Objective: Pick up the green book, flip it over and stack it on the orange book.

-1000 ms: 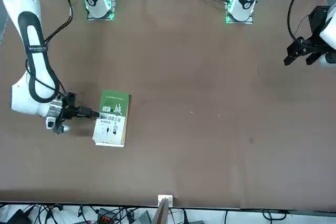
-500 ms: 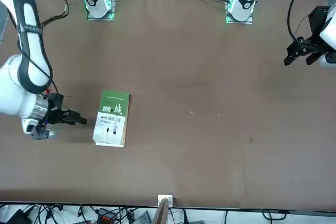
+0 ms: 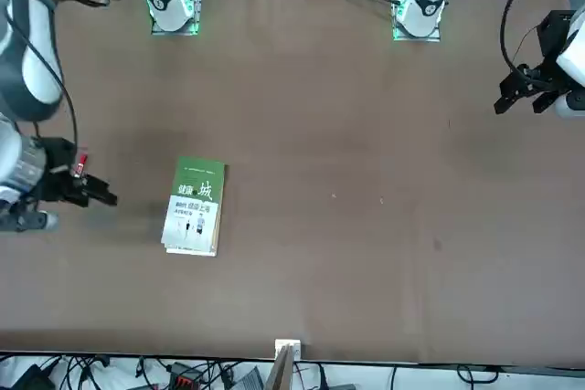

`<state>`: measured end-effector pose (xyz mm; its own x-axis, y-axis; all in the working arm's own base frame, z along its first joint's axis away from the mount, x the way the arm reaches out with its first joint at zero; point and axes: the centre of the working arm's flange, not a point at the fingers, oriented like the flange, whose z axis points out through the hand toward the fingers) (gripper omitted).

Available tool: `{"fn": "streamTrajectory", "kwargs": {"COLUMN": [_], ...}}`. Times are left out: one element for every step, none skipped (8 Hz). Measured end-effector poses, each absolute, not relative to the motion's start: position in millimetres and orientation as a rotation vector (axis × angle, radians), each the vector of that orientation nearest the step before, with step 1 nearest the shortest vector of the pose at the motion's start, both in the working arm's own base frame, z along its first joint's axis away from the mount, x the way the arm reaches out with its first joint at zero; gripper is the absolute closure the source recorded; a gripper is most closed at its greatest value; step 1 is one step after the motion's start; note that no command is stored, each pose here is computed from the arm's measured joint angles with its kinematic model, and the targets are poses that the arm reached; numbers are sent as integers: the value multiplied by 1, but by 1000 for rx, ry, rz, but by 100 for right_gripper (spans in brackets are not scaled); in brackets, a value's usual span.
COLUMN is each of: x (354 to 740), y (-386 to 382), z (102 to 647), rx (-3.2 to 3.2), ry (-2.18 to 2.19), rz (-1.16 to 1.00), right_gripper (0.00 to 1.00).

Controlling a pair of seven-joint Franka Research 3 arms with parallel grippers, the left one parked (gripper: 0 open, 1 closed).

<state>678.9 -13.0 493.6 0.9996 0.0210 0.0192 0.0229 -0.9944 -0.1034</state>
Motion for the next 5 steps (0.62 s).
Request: {"fn": "streamTrajectory", "kwargs": {"x": [675, 670, 664, 657, 648], "y": [-20, -24, -24, -24, -24], "z": [515, 538, 559, 579, 594], "rx": [-3082, -3104, -3114, -3121, -3127], "ry": [-44, -46, -50, -52, -53], "rz": [1, 10, -8, -35, -34], "right_gripper": [0, 0, 0, 0, 0]}}
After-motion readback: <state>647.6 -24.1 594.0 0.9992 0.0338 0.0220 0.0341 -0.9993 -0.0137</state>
